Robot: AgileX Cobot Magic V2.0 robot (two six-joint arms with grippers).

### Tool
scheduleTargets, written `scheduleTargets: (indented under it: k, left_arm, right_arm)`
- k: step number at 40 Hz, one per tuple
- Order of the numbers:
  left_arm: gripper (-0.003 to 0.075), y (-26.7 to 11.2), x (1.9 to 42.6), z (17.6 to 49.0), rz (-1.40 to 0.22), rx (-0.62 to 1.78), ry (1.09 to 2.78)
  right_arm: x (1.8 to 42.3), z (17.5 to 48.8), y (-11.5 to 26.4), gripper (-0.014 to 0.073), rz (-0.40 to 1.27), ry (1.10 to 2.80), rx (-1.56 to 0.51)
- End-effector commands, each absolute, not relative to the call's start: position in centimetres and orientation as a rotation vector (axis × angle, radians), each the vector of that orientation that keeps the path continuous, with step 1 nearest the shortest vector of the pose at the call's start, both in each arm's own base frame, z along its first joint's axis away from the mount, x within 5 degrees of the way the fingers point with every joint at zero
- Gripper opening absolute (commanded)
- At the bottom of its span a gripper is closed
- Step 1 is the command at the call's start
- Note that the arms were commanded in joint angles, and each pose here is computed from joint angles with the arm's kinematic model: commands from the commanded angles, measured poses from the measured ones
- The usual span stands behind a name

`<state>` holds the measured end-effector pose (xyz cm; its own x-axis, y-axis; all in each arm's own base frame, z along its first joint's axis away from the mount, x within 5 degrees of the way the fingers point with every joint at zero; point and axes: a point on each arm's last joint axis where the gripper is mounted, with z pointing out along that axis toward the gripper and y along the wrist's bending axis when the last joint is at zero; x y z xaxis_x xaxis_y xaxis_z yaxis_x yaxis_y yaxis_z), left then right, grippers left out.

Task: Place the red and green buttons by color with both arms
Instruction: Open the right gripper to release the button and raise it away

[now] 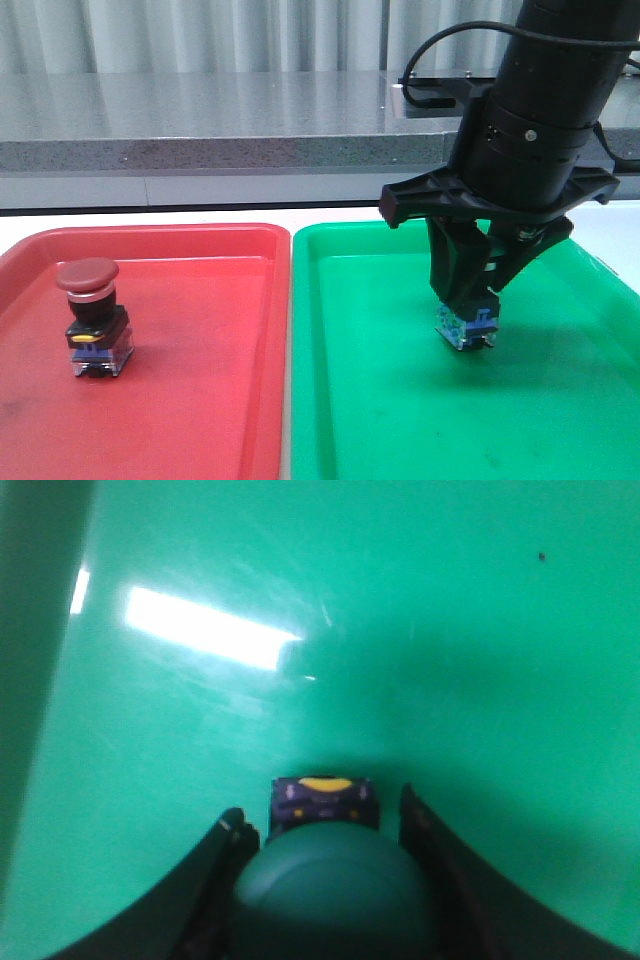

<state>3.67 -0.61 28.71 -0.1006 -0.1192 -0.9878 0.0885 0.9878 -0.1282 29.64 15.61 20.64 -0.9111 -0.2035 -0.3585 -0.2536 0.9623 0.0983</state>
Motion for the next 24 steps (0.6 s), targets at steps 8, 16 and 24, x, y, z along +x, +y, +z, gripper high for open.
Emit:
scheduleTargets:
  k: [8, 16, 24]
  left_arm:
    - [-0.0020, -0.6, 3.7, 30.2, -0.181, -0.026, 1.572]
    - [-0.0020, -0.6, 3.7, 30.2, -0.181, -0.026, 1.572]
    - [-0.0020, -0.6, 3.7, 30.2, -0.181, -0.026, 1.572]
  right_arm:
    - [29.9, 22.6, 15.6, 0.0480, 0.223, 2.679, -0.334]
    - [29.8, 22.6, 15.6, 0.0593, 0.220, 2.685, -0.335]
    - [29.5, 24.1, 15.4, 0.0591, 0.240, 2.640, -0.329]
